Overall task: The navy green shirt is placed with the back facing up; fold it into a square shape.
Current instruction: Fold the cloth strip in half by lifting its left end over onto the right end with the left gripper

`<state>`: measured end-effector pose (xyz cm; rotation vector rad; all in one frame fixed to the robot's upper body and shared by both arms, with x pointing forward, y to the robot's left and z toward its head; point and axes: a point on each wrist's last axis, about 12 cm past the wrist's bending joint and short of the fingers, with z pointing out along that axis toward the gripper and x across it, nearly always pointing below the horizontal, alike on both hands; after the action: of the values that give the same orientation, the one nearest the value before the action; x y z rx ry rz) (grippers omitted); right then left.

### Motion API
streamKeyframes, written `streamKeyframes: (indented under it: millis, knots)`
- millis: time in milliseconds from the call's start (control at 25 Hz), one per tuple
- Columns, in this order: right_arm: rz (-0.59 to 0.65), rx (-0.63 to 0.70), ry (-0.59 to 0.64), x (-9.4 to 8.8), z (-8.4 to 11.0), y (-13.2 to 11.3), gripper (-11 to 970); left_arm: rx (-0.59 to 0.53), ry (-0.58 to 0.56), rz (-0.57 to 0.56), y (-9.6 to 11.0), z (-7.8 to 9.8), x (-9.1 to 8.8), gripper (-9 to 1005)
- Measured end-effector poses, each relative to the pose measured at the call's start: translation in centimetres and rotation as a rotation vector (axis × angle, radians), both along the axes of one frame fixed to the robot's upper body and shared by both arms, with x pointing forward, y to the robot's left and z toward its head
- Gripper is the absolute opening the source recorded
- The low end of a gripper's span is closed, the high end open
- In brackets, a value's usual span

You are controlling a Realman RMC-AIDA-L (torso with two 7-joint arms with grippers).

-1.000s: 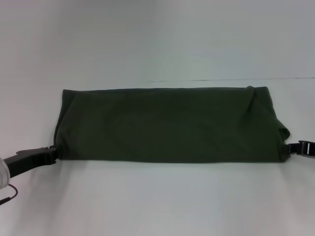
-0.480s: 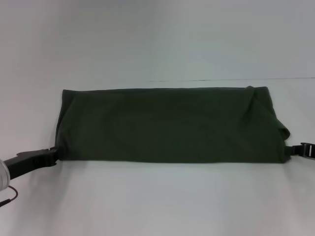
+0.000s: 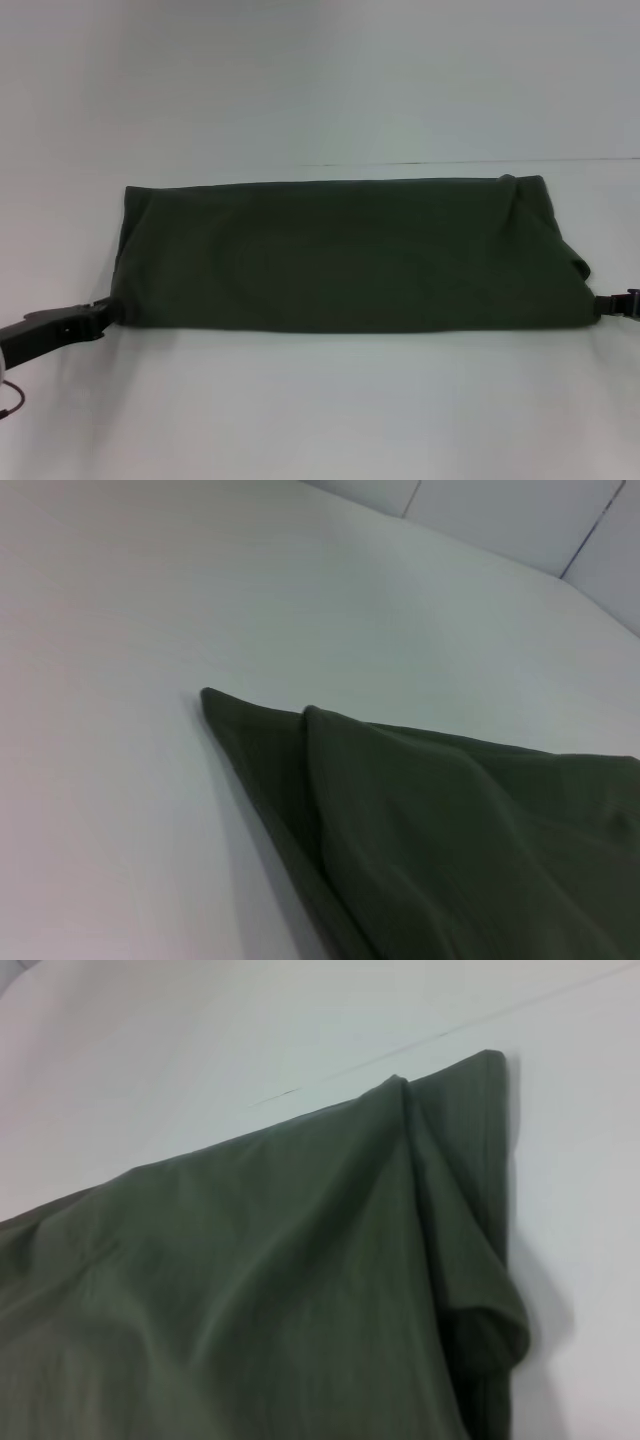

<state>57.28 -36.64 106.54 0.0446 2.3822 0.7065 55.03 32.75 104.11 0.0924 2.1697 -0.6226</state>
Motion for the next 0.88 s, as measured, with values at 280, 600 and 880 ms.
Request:
streamKeyframes:
  millis: [280,600,880]
  knots:
    - [-0.015,0.008,-0.006,-0.4,0.0,-0.6,-1,0.003,-0.002,0.014,0.9,0.3,-0.6,37]
    - [-0.009,0.015,-0.005,-0.6,0.0,-0.8,-1,0.007,0.0,0.013,1.4,0.5,-0.9,36]
    - [0.006,0.053,-0.034,-0.8,0.3,-0.7,0,0.0,0.003,0.009,1.4,0.5,-1.0,43]
